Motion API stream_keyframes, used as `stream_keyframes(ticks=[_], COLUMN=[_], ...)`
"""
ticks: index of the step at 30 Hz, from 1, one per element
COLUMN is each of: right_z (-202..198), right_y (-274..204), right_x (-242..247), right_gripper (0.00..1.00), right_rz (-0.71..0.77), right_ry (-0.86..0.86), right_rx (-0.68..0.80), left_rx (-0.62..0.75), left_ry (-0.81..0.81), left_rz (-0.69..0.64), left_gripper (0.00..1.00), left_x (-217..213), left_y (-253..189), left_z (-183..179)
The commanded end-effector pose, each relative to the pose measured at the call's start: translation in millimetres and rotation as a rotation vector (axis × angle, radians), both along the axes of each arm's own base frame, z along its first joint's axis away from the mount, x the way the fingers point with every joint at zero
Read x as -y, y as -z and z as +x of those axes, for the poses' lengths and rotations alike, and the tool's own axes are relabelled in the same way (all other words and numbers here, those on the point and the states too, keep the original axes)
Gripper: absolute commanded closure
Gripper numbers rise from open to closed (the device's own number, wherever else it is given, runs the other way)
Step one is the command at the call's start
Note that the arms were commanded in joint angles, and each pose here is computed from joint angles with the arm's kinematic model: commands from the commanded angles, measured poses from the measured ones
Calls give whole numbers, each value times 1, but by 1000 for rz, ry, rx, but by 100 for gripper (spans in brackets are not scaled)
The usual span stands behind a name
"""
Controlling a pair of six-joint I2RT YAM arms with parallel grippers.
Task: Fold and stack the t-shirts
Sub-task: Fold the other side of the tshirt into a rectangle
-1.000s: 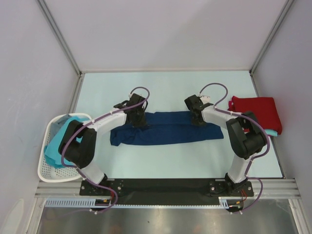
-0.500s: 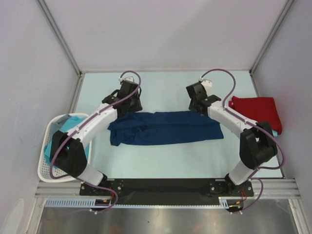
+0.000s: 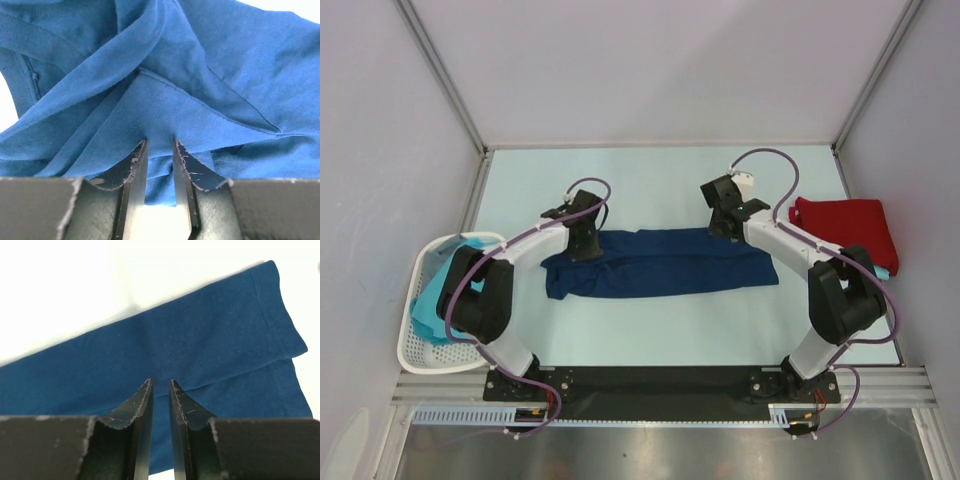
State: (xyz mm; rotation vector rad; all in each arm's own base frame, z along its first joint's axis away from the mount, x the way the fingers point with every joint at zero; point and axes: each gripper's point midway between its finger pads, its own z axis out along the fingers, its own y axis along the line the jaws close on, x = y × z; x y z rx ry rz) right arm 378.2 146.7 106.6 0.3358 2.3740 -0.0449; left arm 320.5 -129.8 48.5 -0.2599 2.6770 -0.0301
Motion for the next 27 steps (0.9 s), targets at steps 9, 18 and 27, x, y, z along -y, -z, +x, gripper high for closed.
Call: stream_keyframes(ticks=[9, 18, 27], right_z=[4, 6, 7], right_y=[14, 19, 21], right_x=[-1, -8, -6], right_gripper=[77, 77, 77], right_rz=[-12, 4, -6], right_ry=[-5, -24, -22], right_rx=[-22, -36, -37], left_rx=[19, 411, 159], left_ry=[-117, -84, -19], left_rz=[-36, -40, -44], left_gripper=[75, 60, 60], left_x=[-33, -43, -23], left_y=[-13, -143, -68], left_z=[-16, 19, 33])
